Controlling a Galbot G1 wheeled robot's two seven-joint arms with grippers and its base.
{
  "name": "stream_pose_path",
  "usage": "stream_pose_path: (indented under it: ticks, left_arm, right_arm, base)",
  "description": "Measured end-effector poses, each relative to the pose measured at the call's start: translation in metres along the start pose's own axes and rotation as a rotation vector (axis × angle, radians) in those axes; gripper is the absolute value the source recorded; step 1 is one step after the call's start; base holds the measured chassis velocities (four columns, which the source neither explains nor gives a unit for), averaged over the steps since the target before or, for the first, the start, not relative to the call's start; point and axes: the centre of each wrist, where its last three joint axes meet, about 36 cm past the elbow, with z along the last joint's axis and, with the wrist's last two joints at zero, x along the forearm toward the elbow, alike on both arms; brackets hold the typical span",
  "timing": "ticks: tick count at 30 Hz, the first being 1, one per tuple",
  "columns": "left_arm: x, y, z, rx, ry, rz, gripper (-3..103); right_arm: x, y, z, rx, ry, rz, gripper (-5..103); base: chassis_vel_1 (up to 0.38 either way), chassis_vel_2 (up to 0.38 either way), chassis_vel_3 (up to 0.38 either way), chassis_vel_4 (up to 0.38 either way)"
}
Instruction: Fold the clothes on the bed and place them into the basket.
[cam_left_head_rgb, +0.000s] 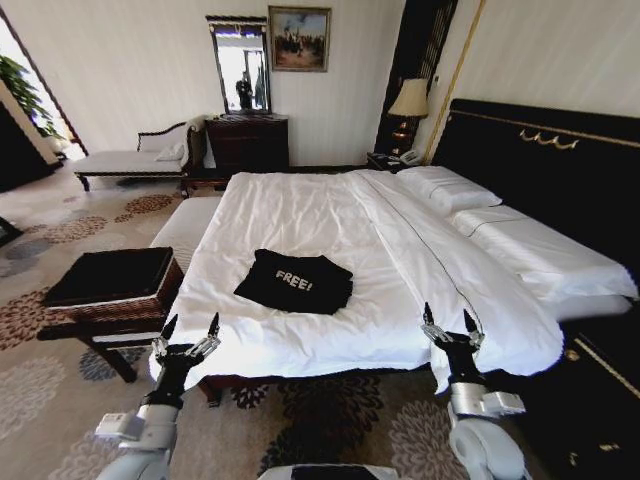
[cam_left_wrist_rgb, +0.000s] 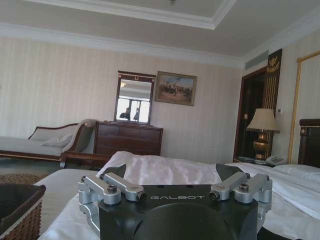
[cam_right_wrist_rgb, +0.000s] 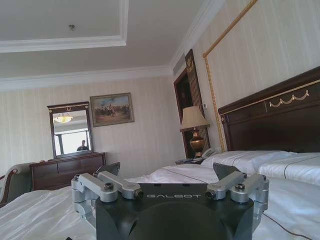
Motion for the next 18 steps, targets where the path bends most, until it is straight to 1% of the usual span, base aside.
stream_pose_path:
  ticks: [4,12,18]
  left_arm:
    - [0.0,0.003,0.004,-0.002,0.011,-0.007,100]
    - [-0.002,0.005,0.007,0.004,0.011,-0.007,100]
    - [-0.006,0.01,0.007,0.004,0.005,-0.003,100]
  right_arm:
    - [-0.001,0.003,0.008,0.005,0.013,-0.006,100]
    - [0.0,0.004,0.012,0.008,0.022,-0.002,100]
    - [-0.001,0.005,0.012,0.012,0.022,0.003,100]
  base:
    - [-0.13,0.098,0.137,-0.093]
    - [-0.101,0.111,0.104,-0.118]
    - [-0.125,0.145,0.126,-0.136]
